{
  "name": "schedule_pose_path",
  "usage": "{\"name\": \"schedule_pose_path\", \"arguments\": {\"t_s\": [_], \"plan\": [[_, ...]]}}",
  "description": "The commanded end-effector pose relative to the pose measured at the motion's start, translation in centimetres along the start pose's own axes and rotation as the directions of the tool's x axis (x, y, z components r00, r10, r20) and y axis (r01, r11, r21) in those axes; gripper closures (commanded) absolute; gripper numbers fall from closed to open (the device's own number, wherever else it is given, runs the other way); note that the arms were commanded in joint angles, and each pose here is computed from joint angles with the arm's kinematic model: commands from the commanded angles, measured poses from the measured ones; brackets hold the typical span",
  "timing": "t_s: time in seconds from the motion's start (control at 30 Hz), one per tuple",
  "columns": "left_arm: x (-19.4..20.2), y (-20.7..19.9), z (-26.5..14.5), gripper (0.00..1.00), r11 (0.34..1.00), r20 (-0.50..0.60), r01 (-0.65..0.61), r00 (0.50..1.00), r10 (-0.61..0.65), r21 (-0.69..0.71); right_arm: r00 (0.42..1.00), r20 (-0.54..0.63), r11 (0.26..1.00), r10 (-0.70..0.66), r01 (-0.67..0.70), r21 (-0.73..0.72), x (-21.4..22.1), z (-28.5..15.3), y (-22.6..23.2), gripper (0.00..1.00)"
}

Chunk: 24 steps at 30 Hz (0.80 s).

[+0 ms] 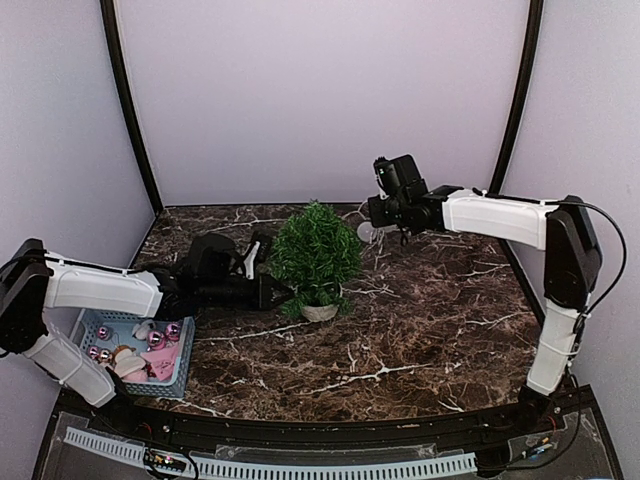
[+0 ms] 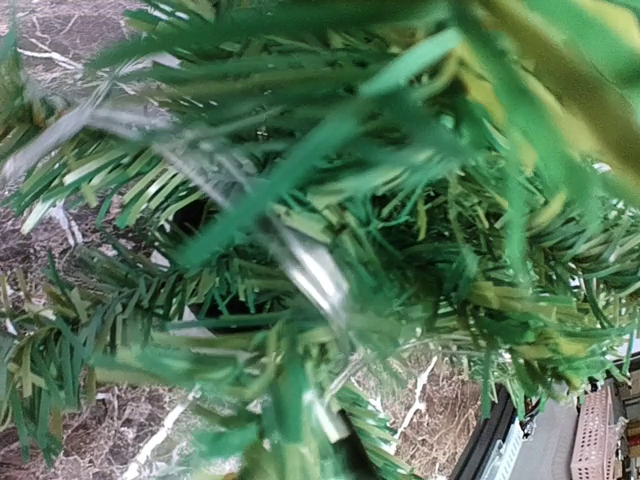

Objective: Decorate the small christmas tree
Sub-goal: Wrap the side of the string light in the gap of the branches.

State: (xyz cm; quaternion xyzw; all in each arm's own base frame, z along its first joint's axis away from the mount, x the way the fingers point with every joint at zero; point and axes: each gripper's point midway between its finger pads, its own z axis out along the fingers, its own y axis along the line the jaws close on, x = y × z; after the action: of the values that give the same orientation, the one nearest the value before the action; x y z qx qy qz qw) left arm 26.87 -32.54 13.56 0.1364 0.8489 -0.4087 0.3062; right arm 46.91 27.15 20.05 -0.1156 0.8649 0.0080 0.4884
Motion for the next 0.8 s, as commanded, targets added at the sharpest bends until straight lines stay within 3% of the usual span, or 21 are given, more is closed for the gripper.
{"name": "schedule_pose_path", "arguments": {"t_s": [0.0,0.13,0.37,0.5,0.67,0.77], "plan": [[0.0,0.4,-0.2,0.95,1.0,0.019,-0.015,1.0,0.015,-0.018,0.996,0.055,0.997,0.071,-0.073,0.035,-1.5,-1.7,-2.3,1.0],[-0.9,-0.1,-1.0,0.84,1.0,0.054,-0.018,0.998,0.019,-0.019,0.998,0.015,0.997,0.06,-0.06,0.039,0.2,-2.4,-2.8,1.0],[-2.8,-0.1,-4.6,0.42,0.994,0.149,-0.038,0.987,0.053,-0.101,0.997,-0.072,0.998,0.028,-0.031,-0.046,2.9,-4.9,-2.5,1.0],[-3.7,0.3,-7.4,0.26,0.982,0.195,-0.062,0.976,0.097,-0.176,0.993,-0.114,0.996,-0.007,-0.003,-0.09,3.4,-6.3,-2.0,1.0],[-4.9,-0.9,-10.0,0.21,0.976,0.231,-0.104,0.962,0.148,-0.19,0.979,-0.194,0.99,-0.06,0.034,-0.135,4.7,-7.8,-1.5,1.0],[-5.5,-3.2,-10.2,0.2,0.985,0.226,-0.132,0.962,0.155,-0.112,0.969,-0.236,0.989,-0.072,0.038,-0.146,5.7,-8.7,-1.4,1.0]]}}
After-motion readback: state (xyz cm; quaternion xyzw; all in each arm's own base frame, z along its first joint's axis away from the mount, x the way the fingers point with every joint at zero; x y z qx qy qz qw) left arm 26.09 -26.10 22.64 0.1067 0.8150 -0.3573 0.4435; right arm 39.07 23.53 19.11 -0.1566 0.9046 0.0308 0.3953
